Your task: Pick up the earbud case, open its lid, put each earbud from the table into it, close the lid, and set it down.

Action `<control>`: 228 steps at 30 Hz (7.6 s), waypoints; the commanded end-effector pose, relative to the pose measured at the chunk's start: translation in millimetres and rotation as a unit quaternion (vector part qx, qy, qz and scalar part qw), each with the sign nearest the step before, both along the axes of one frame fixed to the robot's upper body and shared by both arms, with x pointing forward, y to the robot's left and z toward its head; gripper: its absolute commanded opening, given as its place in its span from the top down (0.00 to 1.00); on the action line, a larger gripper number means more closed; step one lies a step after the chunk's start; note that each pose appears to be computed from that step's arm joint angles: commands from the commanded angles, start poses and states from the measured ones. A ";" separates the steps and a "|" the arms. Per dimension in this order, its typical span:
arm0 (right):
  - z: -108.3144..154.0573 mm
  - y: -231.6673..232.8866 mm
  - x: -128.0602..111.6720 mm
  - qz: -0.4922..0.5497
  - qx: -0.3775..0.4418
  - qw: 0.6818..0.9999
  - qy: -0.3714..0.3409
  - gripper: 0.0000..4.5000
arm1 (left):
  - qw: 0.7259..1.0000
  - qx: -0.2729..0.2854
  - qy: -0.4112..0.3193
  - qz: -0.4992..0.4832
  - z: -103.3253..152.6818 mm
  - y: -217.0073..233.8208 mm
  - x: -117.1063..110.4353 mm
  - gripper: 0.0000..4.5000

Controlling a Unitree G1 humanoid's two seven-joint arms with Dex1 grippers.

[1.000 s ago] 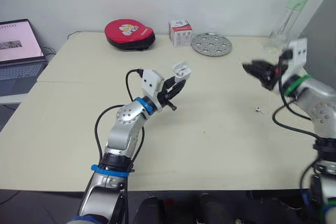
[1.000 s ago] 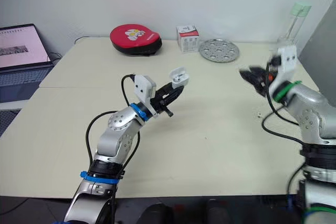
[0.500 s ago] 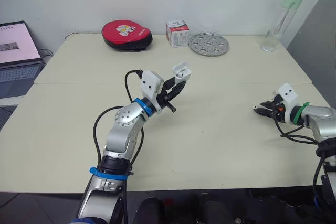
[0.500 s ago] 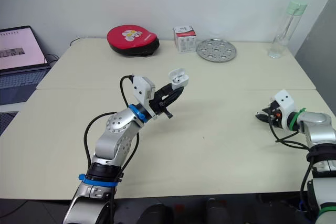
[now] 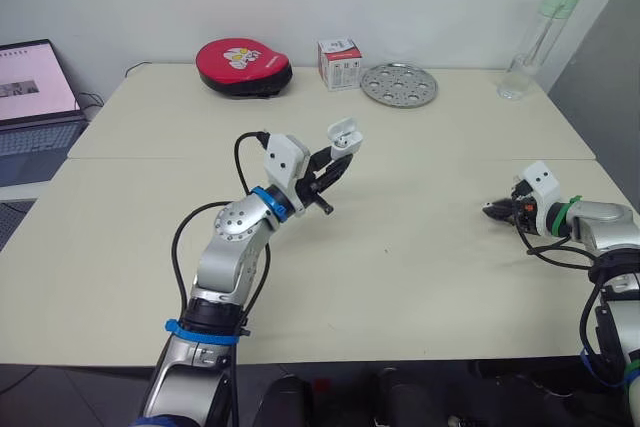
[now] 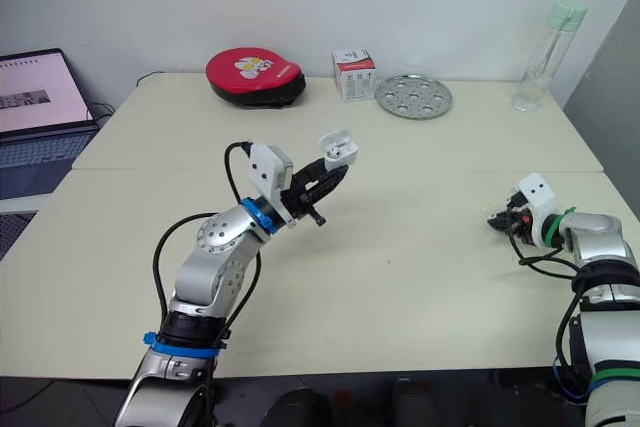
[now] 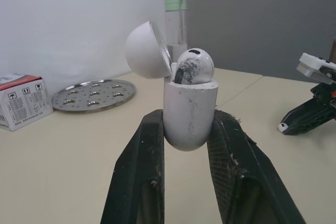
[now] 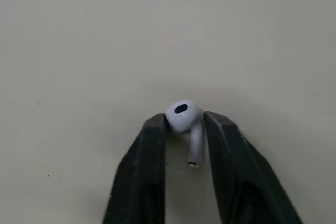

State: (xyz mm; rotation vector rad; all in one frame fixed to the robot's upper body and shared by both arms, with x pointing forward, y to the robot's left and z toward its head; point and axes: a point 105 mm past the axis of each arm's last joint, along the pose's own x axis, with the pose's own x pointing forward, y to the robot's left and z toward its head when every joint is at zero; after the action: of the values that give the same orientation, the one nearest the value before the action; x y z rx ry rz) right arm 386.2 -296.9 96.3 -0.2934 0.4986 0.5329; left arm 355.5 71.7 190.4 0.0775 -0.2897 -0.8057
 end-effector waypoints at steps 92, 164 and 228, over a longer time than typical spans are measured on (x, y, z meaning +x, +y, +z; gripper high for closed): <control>152.1 217.8 -57.6 0.217 0.204 0.908 -0.296 0.92 | 0.992 -0.041 0.035 -0.117 20.0 -29.5 -27.7 0.83; 145.3 208.7 -66.7 0.224 0.233 0.918 -0.229 1.00 | 0.991 -0.031 0.042 -0.120 11.4 -29.0 -31.9 0.83; -2.8 243.3 59.8 -0.078 0.160 0.978 -0.108 0.00 | 0.989 0.001 0.008 0.149 -1.4 97.1 -6.4 0.83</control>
State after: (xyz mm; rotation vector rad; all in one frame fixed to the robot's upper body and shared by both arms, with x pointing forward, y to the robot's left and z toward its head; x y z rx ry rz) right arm 443.0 -50.3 93.1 0.0047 0.2218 0.4502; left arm 353.9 168.0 169.7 0.0873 -0.1827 -0.5149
